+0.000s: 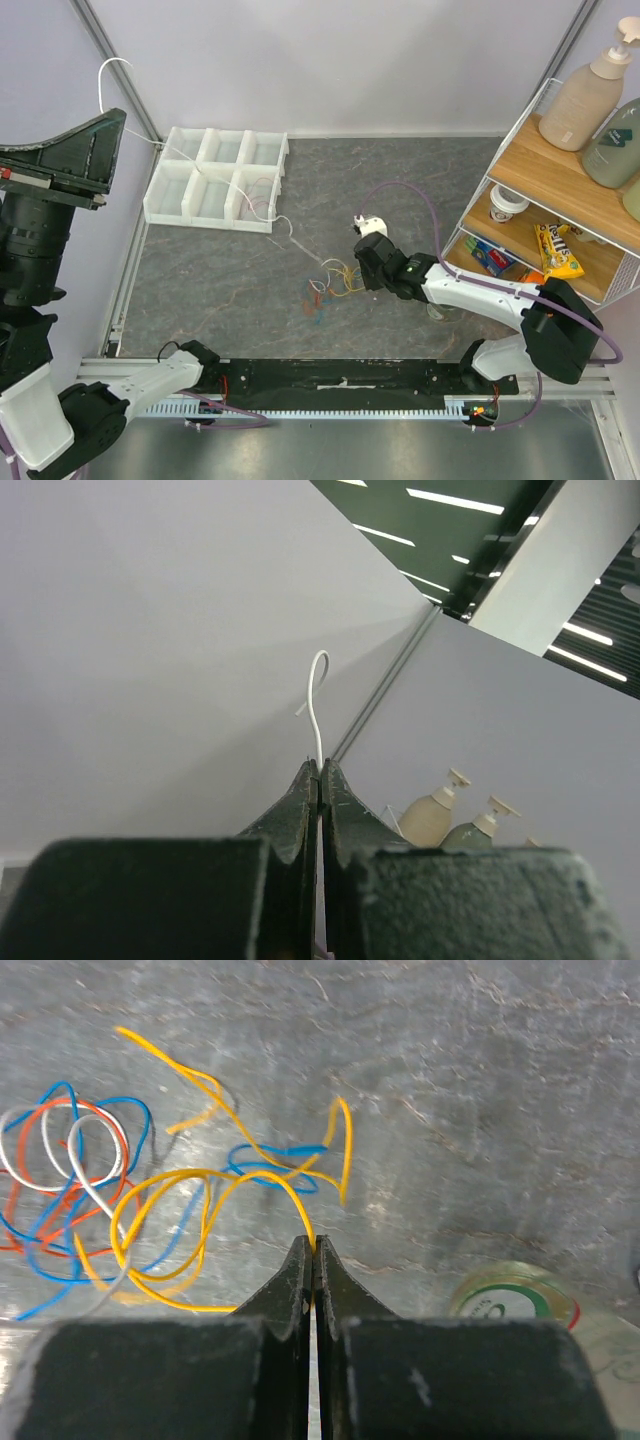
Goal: Untangle the cables
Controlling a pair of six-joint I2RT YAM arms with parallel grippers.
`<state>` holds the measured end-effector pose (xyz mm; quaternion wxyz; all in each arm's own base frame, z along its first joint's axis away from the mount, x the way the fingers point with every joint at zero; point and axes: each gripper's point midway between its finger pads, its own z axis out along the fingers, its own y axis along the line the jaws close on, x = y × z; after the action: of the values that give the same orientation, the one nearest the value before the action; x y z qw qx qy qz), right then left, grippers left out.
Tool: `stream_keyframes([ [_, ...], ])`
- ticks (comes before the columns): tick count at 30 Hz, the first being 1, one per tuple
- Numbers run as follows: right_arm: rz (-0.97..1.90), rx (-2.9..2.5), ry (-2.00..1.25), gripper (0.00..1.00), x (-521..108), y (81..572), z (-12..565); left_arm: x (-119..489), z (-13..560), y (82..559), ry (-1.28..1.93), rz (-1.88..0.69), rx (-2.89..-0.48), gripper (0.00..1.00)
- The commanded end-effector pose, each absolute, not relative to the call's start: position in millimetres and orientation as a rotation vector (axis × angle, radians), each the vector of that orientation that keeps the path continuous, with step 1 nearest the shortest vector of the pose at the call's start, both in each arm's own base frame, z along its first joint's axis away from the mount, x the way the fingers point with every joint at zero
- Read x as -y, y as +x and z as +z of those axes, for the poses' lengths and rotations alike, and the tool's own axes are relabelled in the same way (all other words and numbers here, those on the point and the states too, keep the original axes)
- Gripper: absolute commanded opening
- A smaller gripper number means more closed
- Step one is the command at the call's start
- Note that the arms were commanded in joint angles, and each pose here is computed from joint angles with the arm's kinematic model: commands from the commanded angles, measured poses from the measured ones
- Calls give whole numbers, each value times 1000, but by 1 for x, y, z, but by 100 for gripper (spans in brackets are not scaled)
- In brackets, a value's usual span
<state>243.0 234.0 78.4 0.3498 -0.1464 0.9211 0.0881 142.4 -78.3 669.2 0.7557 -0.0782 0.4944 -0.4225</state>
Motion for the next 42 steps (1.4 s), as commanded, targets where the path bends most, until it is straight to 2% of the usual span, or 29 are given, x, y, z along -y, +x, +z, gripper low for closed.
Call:
stream_keyframes([
  [1,120,-2364,-402,0,-215,245,77,67,679,144,-157,-822,-1045,2],
  [9,0,-2376,-444,0,-206,257,74,63,696,142,-156,-815,-977,1],
  [15,-67,-2432,-420,0,-194,253,49,55,748,120,-138,-861,-770,2],
  [21,-37,-2434,-428,0,-200,255,49,50,794,104,-137,-913,-574,2],
  [31,-31,-2420,-511,0,-207,260,55,53,808,110,-166,-966,-504,2],
  [33,48,-2410,-593,10,-221,259,68,54,806,115,-173,-963,-520,2],
  [38,293,-2311,-736,52,-256,253,126,61,795,127,-183,-971,-580,2],
  [42,436,-2159,-787,77,-272,250,185,63,789,126,-179,-984,-593,2],
])
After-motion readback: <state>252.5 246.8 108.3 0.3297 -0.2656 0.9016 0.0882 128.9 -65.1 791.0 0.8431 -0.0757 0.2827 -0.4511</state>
